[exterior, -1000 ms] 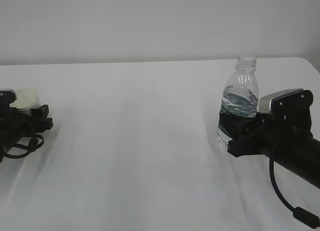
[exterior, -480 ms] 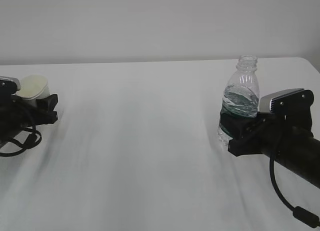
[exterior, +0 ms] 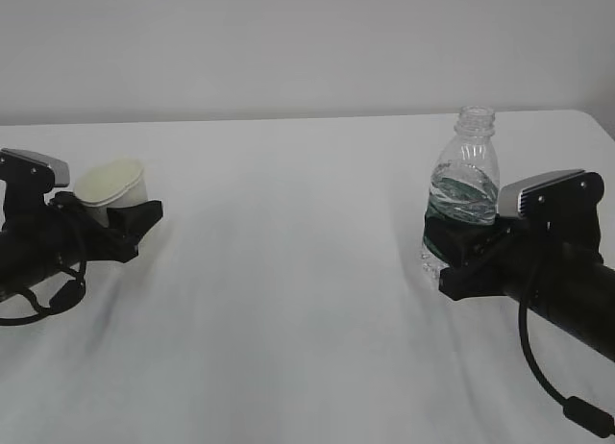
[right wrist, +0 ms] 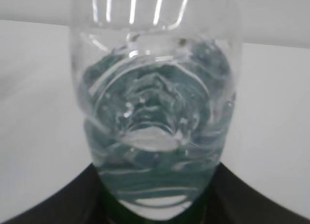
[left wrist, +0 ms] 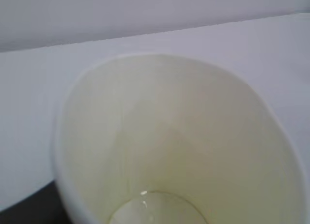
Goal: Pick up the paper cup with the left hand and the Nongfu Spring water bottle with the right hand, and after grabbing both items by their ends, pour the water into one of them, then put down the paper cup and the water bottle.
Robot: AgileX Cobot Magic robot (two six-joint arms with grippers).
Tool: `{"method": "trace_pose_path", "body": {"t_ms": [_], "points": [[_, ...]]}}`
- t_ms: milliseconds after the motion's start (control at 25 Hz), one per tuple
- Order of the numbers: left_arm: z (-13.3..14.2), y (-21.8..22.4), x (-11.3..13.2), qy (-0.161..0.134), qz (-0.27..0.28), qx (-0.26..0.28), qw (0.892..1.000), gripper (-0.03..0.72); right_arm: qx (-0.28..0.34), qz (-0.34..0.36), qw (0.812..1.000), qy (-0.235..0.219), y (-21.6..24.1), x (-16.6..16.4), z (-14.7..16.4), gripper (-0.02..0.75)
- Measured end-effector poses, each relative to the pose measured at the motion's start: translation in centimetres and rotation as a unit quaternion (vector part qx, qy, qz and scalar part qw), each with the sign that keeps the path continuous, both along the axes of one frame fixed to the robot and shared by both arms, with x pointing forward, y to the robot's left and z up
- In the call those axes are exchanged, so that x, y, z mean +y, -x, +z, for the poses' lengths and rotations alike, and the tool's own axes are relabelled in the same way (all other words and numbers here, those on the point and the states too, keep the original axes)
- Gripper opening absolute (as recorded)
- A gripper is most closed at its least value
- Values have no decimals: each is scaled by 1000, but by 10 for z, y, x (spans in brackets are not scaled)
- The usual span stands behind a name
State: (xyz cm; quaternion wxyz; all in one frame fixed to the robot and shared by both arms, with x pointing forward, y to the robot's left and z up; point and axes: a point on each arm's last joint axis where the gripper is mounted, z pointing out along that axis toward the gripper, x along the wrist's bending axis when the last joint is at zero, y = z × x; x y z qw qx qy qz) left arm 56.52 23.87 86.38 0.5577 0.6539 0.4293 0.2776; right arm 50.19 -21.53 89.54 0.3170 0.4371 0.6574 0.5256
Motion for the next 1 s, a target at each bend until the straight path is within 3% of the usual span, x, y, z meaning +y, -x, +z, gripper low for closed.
{"method": "trace_pose_path", "body": {"t_ms": [160,360,680,1000], "points": [[-1,7,-10,29,-61,30,997,474,0,-1,1000,0,0,0,0,328],[-3,18,-22,21,-149,44,988,474,0,-1,1000,1,0,0,0,328],[2,29,-47,14,-213,40,976,474,0,-2,1000,0,0,0,0,328],[9,35,-89,8,-285,18,958,474,-1,-1,1000,3,0,0,0,328]]}}
